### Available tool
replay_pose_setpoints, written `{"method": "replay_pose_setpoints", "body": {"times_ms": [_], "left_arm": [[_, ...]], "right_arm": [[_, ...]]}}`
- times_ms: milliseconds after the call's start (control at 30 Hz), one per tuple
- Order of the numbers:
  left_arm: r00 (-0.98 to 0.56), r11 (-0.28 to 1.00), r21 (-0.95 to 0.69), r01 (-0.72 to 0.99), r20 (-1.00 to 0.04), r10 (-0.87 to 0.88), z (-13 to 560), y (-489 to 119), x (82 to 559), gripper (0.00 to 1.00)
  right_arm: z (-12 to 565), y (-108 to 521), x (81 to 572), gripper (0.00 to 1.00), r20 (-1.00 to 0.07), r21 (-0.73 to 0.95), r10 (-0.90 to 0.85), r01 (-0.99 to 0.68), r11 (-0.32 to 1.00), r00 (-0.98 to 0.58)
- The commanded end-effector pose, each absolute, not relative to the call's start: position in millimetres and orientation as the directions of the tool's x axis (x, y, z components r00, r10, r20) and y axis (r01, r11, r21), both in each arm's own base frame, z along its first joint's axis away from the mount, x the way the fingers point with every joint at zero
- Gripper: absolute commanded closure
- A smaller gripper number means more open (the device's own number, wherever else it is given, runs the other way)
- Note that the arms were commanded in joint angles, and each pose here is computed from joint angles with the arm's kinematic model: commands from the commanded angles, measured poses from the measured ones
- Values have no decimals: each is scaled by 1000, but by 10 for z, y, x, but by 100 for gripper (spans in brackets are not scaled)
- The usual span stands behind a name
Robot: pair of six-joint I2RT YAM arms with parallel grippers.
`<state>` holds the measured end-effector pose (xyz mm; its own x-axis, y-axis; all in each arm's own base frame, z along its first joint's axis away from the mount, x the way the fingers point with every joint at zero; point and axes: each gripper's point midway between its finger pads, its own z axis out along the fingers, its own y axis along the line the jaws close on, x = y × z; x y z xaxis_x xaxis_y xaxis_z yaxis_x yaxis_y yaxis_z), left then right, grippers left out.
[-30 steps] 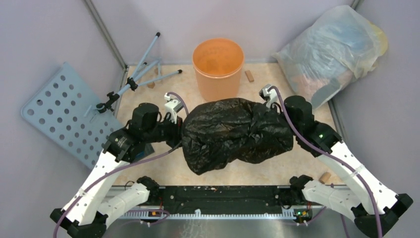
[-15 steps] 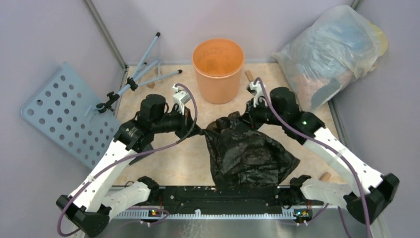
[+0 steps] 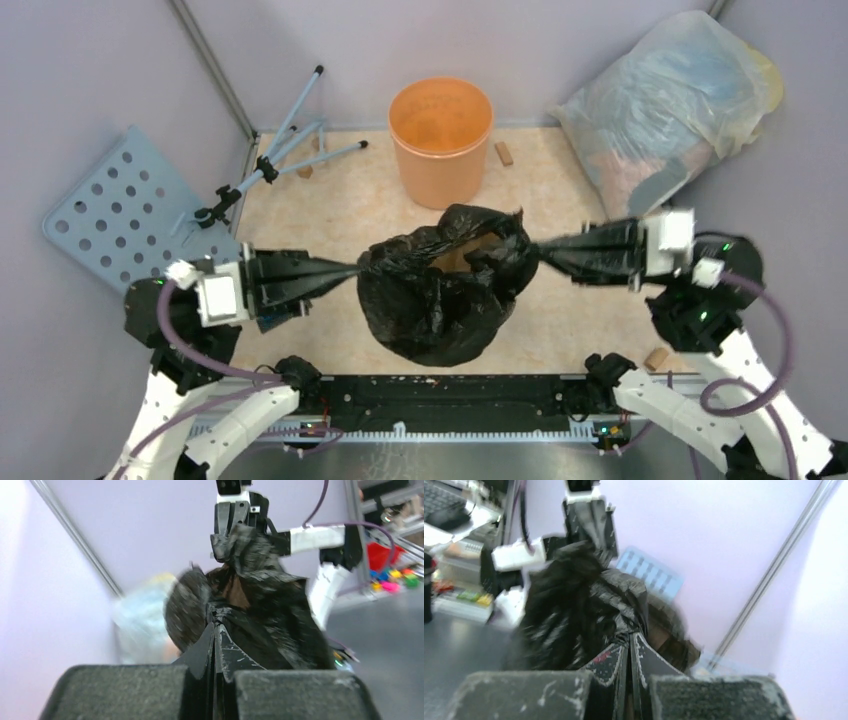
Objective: Put the trash bags into the trash bin
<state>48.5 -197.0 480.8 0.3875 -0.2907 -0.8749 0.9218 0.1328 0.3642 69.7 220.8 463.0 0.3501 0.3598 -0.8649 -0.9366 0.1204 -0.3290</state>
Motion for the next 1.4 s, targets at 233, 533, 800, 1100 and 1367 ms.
{"method": "replay_pose_setpoints", "body": {"times_ms": [233,533,800,1100,1367], "left_arm": [[-102,764,-181,619,-983,-150,5702,-2246,3132,100],[-657,714,-464,524,-754,-7,2828,-2268,2816,100],[-597,575,-516,635,-800,-58,3302,-2172,2095,100],[-686,495,-598,630,-728,-6,3214,-2114,1563,100],[-727,504,-621,601,-687,20,3008,-2205,1730,100]], "right_arm": [[6242,2499,3224,100,-967,136,250,-719,682,53],[3195,2361,3205,100,-858,398,70,-573,716,-509],[3322,2037,2589,100,-900,343,60,-615,710,-432],[3192,1957,2163,100,-863,402,52,-622,672,-502],[3269,2038,1849,63,-891,369,-20,-750,549,-453]]}}
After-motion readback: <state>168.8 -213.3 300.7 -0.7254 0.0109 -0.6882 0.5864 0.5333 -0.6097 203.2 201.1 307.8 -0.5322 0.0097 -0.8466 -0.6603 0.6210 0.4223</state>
